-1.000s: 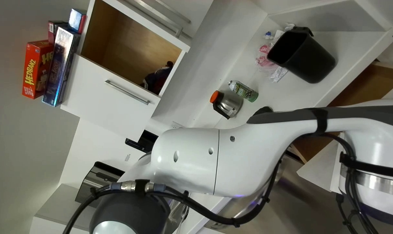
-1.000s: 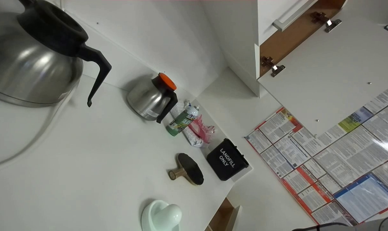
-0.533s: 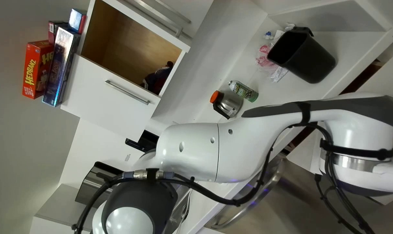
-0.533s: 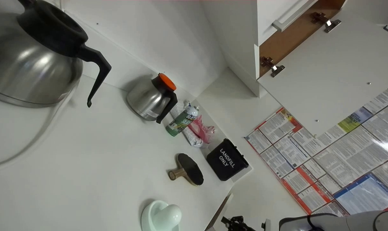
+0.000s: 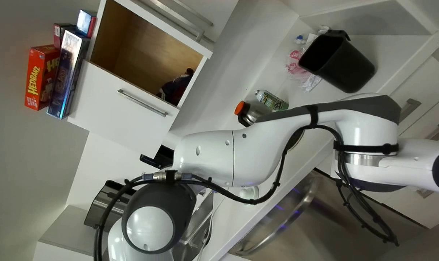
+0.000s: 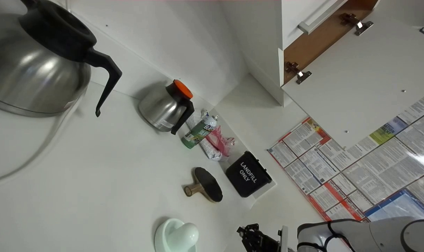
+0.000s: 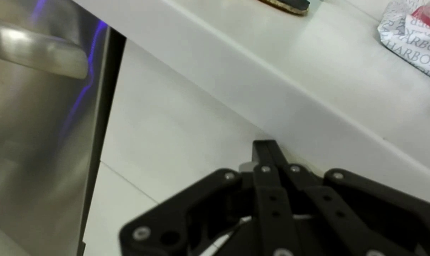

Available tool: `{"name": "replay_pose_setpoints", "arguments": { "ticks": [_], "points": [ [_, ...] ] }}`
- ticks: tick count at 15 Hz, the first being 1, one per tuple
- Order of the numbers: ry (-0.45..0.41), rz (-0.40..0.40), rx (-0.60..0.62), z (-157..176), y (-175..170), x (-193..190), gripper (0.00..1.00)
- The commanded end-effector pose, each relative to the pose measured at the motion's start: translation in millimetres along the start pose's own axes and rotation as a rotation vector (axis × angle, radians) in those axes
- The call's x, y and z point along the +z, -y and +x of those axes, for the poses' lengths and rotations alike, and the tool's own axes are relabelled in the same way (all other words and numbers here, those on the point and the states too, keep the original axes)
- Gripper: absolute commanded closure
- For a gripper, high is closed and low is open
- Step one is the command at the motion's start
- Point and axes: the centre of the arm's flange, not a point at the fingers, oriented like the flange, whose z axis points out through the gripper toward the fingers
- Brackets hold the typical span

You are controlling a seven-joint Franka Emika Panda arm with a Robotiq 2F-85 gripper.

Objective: Close the open drawer

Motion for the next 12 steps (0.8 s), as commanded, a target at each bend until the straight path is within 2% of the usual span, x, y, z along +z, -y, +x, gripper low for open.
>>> {"name": "replay_pose_setpoints", "arguments": {
  "ticks": [1, 7, 10, 12],
  "points": [
    [-0.102, -0.061, -0.043, -43.0, -4.7, -21.6, 1.0],
    [-0.311, -0.271, -0.25, -119.0, -34.7, -92.7, 1.0],
    [-0.416, -0.376, -0.367, -157.3, -54.5, -117.0, 1.0],
    [-0.457, -0.438, -0.448, -173.4, -63.7, -125.0, 1.0]
  ]
}}
